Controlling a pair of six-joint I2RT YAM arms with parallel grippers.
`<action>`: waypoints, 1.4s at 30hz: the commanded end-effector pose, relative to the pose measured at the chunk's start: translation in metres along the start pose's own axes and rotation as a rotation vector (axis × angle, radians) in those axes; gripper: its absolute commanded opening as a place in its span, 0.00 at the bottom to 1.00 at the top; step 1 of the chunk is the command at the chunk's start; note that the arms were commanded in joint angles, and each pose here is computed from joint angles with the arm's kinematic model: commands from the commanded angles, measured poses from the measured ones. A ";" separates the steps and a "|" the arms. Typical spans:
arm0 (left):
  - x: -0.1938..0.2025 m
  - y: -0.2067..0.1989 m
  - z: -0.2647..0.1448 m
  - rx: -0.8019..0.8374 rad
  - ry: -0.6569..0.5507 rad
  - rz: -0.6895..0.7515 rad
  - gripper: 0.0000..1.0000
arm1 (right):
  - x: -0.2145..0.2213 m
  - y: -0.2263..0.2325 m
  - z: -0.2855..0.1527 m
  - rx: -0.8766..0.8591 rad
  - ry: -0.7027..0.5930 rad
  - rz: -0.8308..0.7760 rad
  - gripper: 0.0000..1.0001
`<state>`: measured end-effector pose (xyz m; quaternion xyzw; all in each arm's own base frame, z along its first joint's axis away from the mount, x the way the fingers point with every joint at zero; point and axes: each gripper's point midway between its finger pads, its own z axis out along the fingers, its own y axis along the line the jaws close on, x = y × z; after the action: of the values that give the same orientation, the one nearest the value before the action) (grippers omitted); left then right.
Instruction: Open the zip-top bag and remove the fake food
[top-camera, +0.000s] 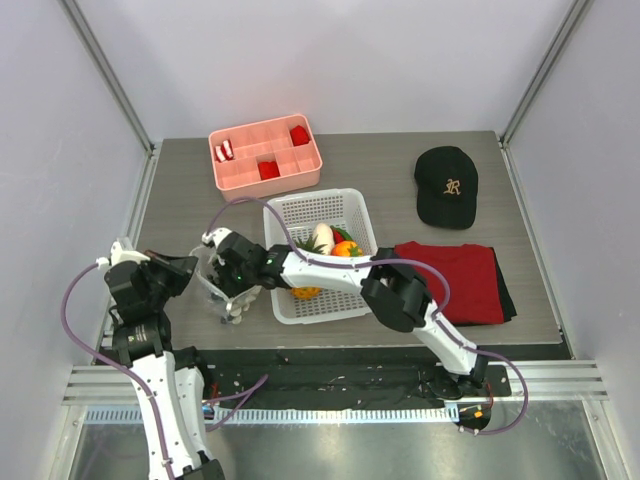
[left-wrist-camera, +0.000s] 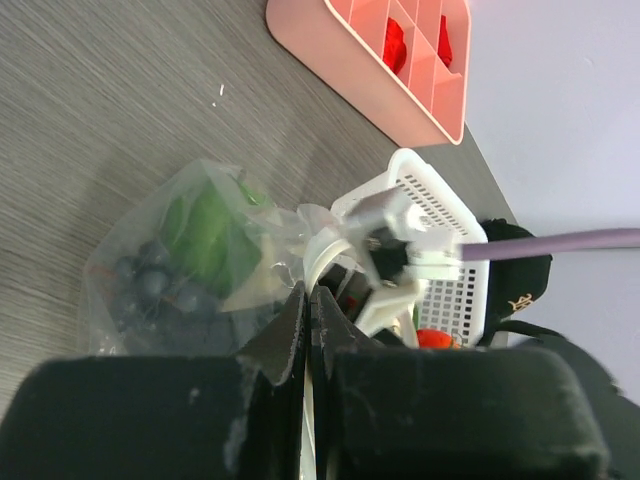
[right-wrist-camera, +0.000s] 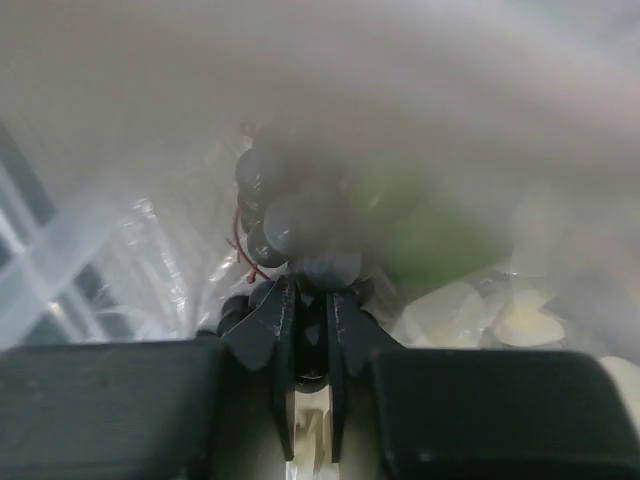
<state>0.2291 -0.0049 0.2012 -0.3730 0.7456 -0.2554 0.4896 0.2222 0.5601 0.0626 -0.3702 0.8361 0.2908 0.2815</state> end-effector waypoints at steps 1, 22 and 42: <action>-0.005 -0.012 0.000 0.059 -0.011 0.037 0.00 | -0.090 0.030 -0.080 -0.054 -0.222 -0.025 0.11; -0.009 -0.005 -0.001 0.020 -0.039 0.037 0.00 | -0.161 0.053 -0.243 -0.102 -0.525 0.008 0.01; -0.016 -0.046 -0.012 0.159 -0.011 0.055 0.00 | -0.094 -0.220 -0.261 0.520 -0.405 0.161 0.27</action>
<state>0.2324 -0.0136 0.2148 -0.3519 0.7446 -0.2812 0.4926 0.3625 0.3049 0.2679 -0.1454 0.8266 0.1844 0.5115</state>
